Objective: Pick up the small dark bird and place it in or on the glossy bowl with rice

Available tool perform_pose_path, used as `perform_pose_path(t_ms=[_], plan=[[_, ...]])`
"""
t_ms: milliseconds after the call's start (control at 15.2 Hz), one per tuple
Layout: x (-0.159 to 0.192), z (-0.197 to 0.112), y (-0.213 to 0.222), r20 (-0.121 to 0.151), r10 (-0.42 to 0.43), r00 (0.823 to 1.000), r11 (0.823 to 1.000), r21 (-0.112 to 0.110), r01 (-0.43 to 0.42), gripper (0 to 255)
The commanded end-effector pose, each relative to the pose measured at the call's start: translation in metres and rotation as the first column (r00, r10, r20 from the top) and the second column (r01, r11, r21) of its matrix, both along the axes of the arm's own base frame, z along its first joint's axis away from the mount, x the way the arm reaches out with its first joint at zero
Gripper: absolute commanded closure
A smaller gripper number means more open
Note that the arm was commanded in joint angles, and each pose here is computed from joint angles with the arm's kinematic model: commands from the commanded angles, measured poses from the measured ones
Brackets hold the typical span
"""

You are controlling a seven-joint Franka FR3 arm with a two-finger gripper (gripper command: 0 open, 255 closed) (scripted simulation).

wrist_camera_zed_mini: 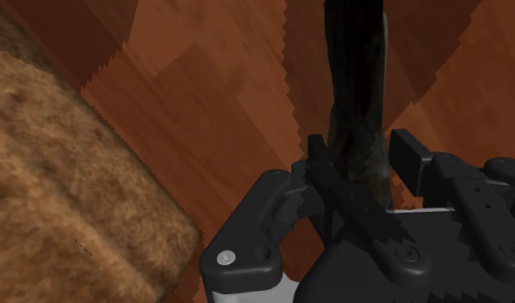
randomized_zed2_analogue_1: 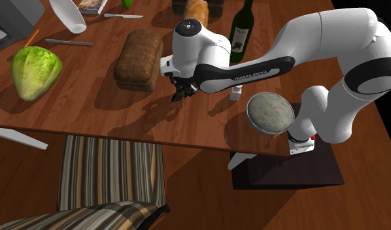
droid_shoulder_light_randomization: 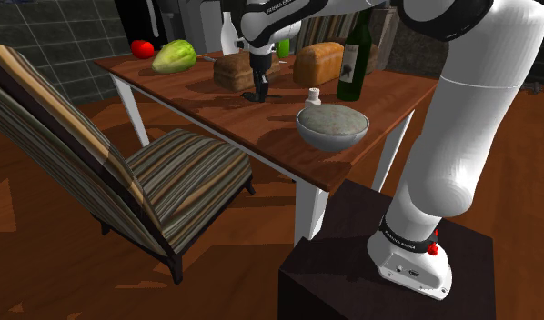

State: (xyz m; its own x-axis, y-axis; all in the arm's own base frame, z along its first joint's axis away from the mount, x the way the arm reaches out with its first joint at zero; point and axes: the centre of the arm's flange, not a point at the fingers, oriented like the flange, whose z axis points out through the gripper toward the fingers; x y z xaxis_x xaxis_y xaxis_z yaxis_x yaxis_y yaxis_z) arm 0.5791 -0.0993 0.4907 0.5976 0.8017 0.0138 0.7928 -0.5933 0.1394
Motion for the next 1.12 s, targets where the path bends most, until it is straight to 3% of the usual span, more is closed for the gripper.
perform_pose_path(t_ms=[0,1056], plan=[[0.0,0.0,0.0,0.0,0.0,1.0,1.0,0.0,0.0,255],[0.0,0.079,0.0,0.0,0.0,1.0,1.0,0.0,0.0,255]])
